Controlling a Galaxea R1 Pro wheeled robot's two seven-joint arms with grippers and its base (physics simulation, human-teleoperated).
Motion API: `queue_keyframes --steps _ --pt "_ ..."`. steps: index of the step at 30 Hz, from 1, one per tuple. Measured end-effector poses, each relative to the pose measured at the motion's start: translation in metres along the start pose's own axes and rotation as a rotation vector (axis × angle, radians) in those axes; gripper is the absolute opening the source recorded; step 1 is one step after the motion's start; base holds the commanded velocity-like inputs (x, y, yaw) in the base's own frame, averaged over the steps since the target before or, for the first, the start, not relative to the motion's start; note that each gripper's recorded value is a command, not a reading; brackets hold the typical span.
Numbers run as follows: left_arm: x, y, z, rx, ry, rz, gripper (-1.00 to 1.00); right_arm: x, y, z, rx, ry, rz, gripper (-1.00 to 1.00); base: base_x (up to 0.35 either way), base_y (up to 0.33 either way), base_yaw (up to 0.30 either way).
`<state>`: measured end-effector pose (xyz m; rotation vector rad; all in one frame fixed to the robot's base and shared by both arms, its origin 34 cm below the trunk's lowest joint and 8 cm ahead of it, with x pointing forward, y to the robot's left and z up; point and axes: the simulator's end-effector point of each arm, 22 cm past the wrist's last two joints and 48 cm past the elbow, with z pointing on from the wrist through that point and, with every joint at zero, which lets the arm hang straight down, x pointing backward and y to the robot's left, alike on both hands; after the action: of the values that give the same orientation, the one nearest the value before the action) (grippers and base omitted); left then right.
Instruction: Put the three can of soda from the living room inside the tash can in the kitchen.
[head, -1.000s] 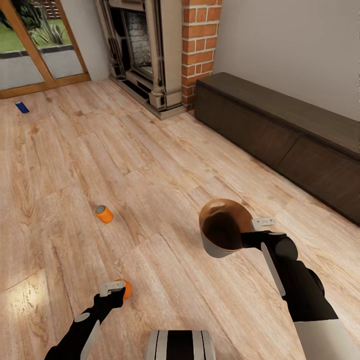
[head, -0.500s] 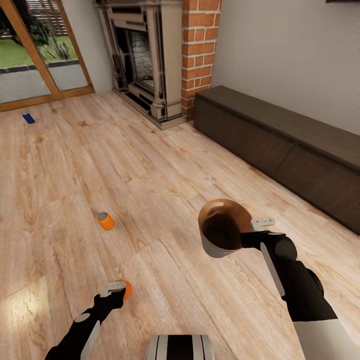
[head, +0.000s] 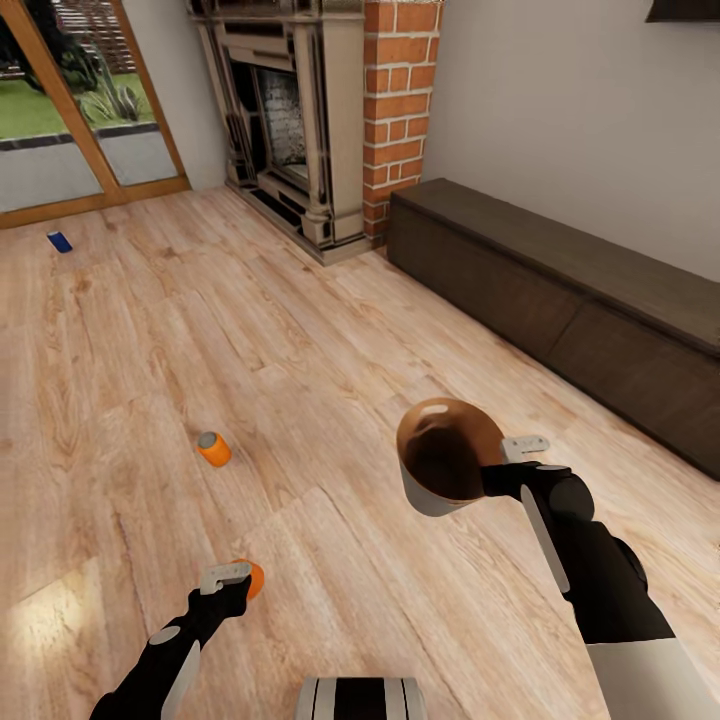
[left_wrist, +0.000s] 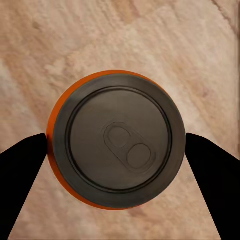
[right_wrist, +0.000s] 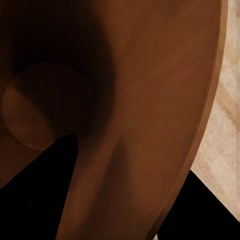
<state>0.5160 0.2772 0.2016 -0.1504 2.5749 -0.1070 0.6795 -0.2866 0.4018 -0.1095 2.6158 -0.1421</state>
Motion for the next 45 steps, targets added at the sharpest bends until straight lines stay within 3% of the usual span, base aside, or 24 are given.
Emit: queue_keyframes --steps 23,45 --pt "-0.040 -0.007 -0.037 0.003 -0.005 0.001 -1.00 -0.036 -0.007 -0.040 0.001 -0.002 0.001 -1.00 0.000 0.000 0.000" --pt "-0.090 -0.016 -0.078 0.007 -0.037 0.002 -1.00 -0.081 -0.016 -0.090 0.004 -0.035 0.004 -1.00 0.000 0.000 0.000"
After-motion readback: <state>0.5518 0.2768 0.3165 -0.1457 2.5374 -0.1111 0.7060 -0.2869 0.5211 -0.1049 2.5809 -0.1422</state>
